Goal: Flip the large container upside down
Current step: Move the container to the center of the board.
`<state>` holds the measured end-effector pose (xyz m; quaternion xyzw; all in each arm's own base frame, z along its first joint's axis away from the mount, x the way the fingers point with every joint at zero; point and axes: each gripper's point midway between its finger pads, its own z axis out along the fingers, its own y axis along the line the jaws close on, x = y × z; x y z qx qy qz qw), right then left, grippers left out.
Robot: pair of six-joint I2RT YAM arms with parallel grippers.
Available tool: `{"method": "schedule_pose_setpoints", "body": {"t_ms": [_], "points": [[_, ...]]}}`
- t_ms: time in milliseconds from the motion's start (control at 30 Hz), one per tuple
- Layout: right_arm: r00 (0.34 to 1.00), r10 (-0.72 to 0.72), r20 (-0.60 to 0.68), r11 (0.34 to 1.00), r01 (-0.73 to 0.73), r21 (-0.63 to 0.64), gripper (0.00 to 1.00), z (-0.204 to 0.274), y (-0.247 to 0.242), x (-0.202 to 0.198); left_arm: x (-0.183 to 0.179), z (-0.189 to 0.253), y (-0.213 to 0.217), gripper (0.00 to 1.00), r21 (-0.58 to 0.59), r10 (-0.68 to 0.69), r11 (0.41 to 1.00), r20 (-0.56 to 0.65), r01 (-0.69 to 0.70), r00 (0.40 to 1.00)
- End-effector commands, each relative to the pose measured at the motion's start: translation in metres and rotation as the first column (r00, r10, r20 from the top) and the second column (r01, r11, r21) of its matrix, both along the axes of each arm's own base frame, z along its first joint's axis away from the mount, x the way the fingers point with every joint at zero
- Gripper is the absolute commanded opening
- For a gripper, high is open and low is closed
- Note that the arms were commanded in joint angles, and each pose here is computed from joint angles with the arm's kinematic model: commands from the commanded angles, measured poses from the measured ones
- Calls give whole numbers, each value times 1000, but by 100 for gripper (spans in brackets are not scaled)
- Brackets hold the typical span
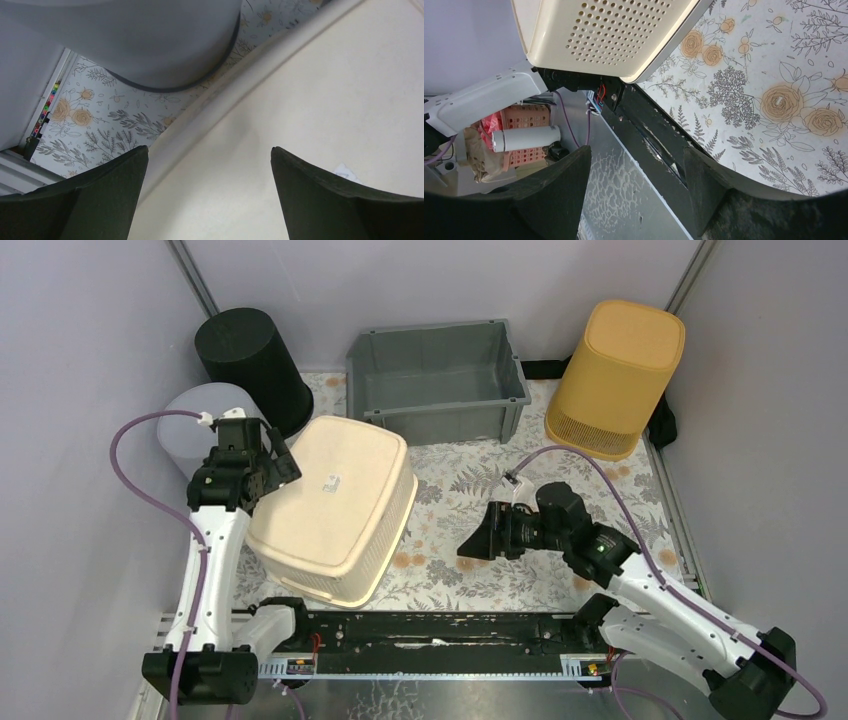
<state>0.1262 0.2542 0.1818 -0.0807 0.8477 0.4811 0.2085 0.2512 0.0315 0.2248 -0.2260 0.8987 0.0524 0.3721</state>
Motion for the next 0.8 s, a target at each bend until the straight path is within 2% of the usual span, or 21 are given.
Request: {"method": "schedule_pose_setpoints", "body": {"t_ms": [0,267,433,633,767], "points": [[999,45,27,999,-46,22,75,9,0,-10,25,7,11,100,-27,16,1000,64,-15,998],[998,53,36,998,-54,27,75,15,-6,-17,25,-49,-5,100,-119,-38,992,-44,33,998],[998,58,28,998,-59,31,75,13,-7,-20,21,-44,-47,100,-296,-142,943,60,153,988],[999,46,16,998,-47,43,74,12,-11,-24,17,-49,-94,100,-398,-227,882,115,254,967],[999,28,16,999,-28,15,68,10,-15,-23,22,-55,-137,100,-456,-280,831,149,317,948]]}}
